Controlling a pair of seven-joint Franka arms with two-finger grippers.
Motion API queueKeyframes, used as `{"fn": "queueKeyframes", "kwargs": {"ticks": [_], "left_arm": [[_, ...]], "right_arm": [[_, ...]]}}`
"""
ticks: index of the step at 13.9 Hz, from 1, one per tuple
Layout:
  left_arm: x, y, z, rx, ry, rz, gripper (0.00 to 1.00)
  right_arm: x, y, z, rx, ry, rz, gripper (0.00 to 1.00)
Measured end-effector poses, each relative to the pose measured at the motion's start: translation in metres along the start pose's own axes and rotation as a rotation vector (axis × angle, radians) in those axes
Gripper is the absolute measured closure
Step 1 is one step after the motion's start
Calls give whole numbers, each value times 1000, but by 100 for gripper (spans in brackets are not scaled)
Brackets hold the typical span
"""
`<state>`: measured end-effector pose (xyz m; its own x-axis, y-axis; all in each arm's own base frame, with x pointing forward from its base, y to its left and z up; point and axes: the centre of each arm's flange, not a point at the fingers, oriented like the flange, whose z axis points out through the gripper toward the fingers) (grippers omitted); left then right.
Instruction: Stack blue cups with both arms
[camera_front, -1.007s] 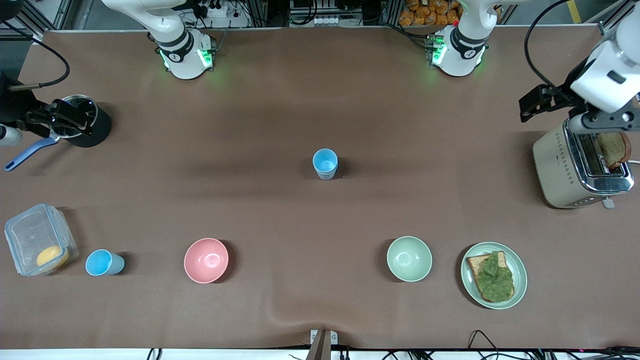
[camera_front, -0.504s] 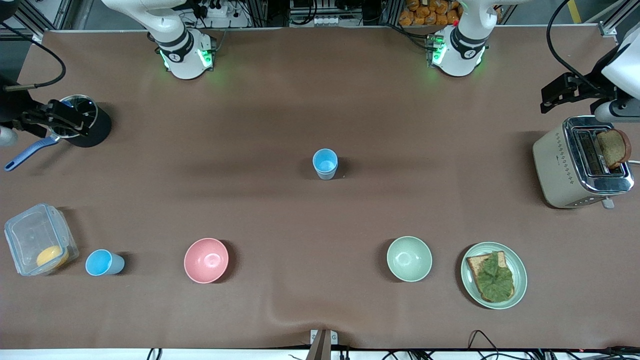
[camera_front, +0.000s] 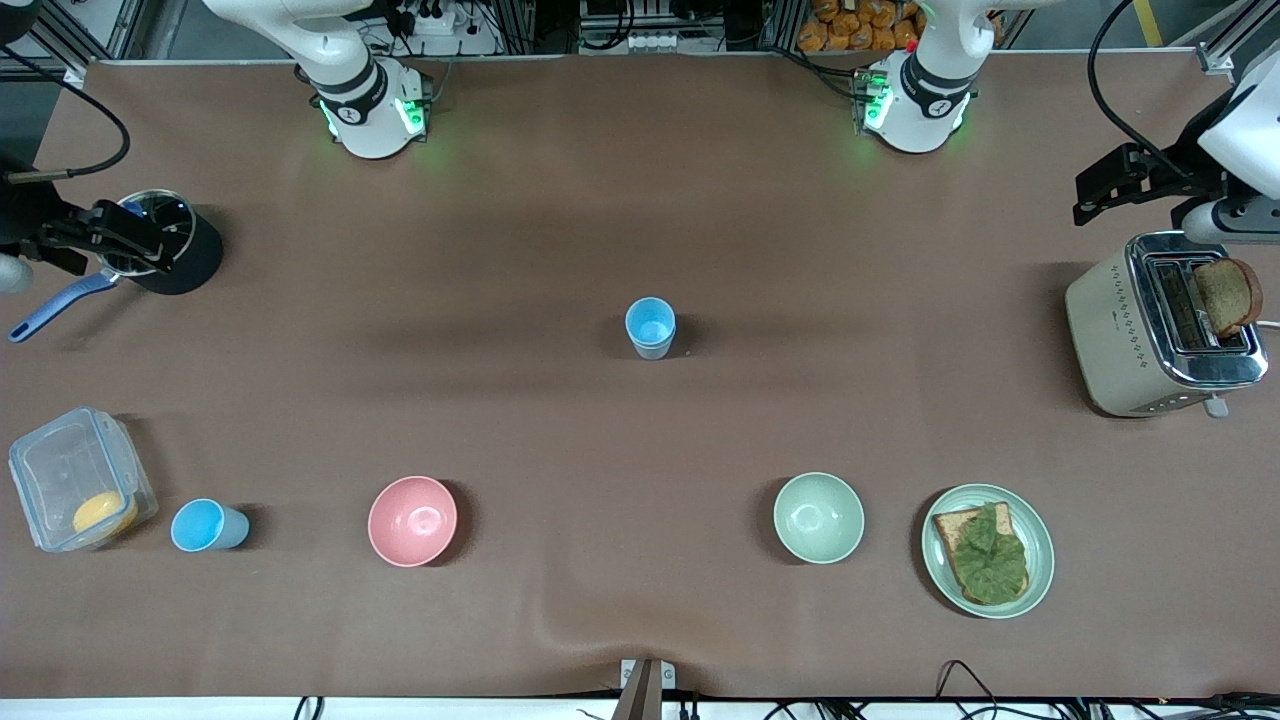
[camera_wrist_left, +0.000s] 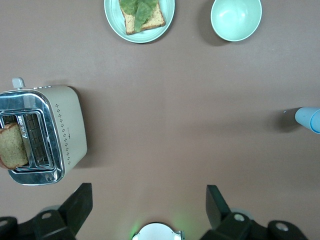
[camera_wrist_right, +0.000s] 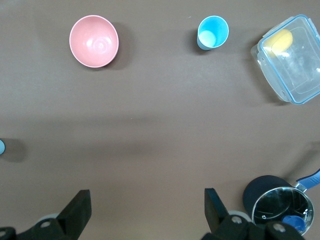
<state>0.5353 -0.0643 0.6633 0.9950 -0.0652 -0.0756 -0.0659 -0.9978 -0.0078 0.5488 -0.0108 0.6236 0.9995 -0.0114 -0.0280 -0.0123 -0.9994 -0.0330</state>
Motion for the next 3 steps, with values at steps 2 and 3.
{"fn": "queueKeyframes", "kwargs": {"ticks": [2,3], "left_arm": [[0,3,1,0,-2,5,0],[1,3,2,0,-3,6,0]], "right_arm": [[0,-1,0,-1,0,-8,0],[0,-2,0,-1,-1,-13,0]]}}
